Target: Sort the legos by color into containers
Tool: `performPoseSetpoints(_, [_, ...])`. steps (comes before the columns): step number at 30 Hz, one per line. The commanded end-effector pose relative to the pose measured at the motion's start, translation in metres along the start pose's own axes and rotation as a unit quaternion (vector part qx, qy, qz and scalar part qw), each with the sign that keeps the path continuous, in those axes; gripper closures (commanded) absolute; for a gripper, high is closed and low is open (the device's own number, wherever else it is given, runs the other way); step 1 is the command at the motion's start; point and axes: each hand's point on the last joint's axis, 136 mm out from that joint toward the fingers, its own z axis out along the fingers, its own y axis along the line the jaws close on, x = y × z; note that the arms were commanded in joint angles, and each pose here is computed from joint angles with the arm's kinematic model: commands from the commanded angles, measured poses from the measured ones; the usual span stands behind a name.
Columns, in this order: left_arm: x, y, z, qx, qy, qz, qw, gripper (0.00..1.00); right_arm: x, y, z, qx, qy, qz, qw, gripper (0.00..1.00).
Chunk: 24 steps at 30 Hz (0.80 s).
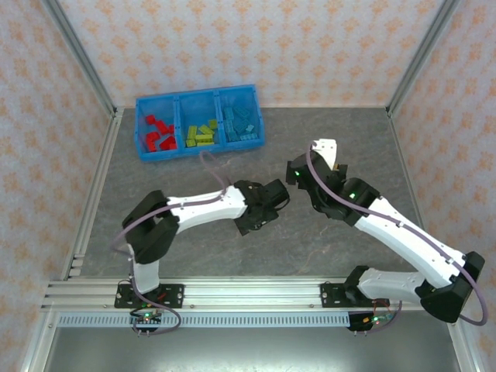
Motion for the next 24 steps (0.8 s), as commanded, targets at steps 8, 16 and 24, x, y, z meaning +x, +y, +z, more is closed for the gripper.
performPoseSetpoints(8, [-0.028,0.004,0.032,-0.066,-0.041,0.004,0.997,0.31,0.013,-0.048,-0.020,0.042,-0.008,-0.016,0.999,0.01])
performPoseSetpoints(16, [-0.032,0.007,0.045,-0.078,-0.043,0.009,0.996,0.50,0.016,-0.055,-0.025,0.045,-0.007,-0.016,0.999,0.01])
performPoseSetpoints(24, [-0.035,0.015,0.042,-0.061,-0.033,-0.004,0.998,0.72,0.031,-0.054,-0.029,0.023,0.027,0.022,0.999,0.01])
